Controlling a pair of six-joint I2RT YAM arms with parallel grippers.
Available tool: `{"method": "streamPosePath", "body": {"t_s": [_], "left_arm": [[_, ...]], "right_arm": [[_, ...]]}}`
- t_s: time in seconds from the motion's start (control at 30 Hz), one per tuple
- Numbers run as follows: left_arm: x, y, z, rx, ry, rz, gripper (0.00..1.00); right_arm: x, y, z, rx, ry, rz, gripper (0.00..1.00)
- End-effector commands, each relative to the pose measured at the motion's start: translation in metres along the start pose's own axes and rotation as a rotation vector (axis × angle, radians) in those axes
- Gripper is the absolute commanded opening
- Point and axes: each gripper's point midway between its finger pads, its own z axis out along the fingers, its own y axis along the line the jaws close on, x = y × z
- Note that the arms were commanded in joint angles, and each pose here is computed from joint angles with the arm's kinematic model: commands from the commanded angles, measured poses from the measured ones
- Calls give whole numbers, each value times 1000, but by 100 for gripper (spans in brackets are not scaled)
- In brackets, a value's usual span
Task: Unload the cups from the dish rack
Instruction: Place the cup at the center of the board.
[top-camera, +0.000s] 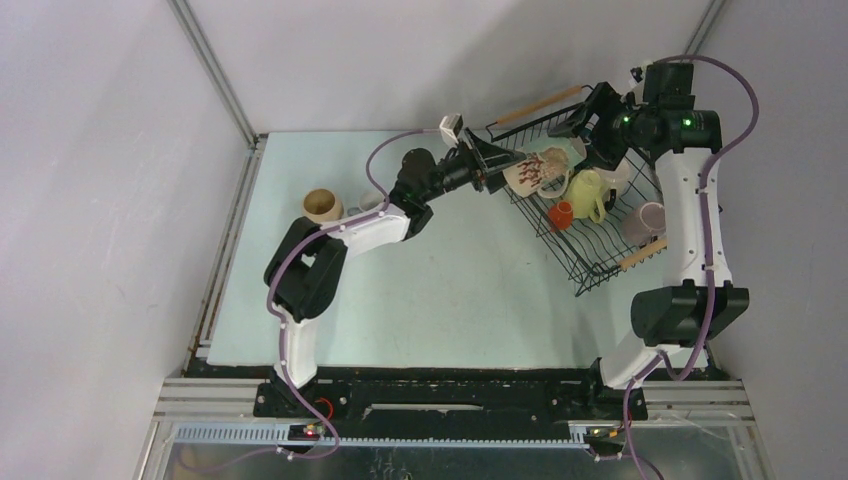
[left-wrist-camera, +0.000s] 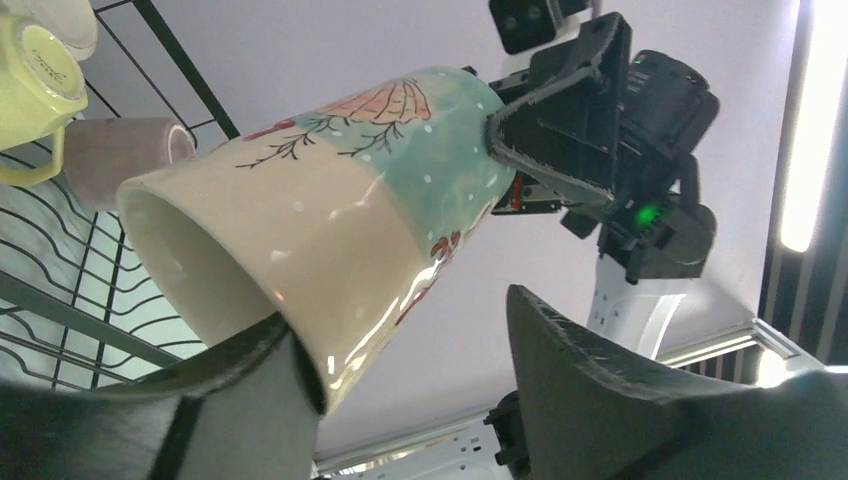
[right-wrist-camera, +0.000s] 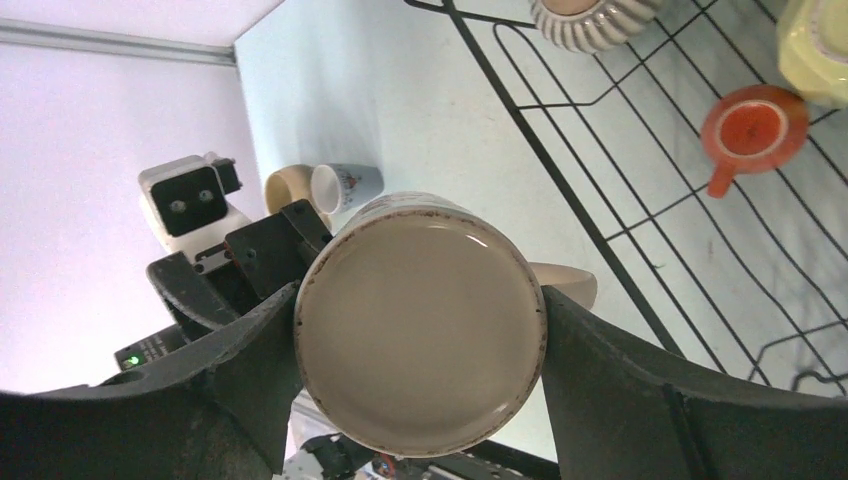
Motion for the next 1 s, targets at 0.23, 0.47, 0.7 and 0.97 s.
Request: {"method": "streamPosePath", "body": {"t_s": [0.23, 0.47, 0.7, 0.97], "left_arm": [[17, -107, -16, 301, 64, 74, 30], [17, -117, -17, 323, 58, 80, 0], [9, -121, -23, 316, 11, 98, 0], [1, -126, -32, 277, -58, 165, 0]], "right_arm": [[7, 40, -9, -307, 48, 24, 14], [17, 40, -7, -345, 64, 37, 14], [25, 43, -3, -377, 70, 64, 30], [34, 50, 6, -393, 53, 84, 87]]}}
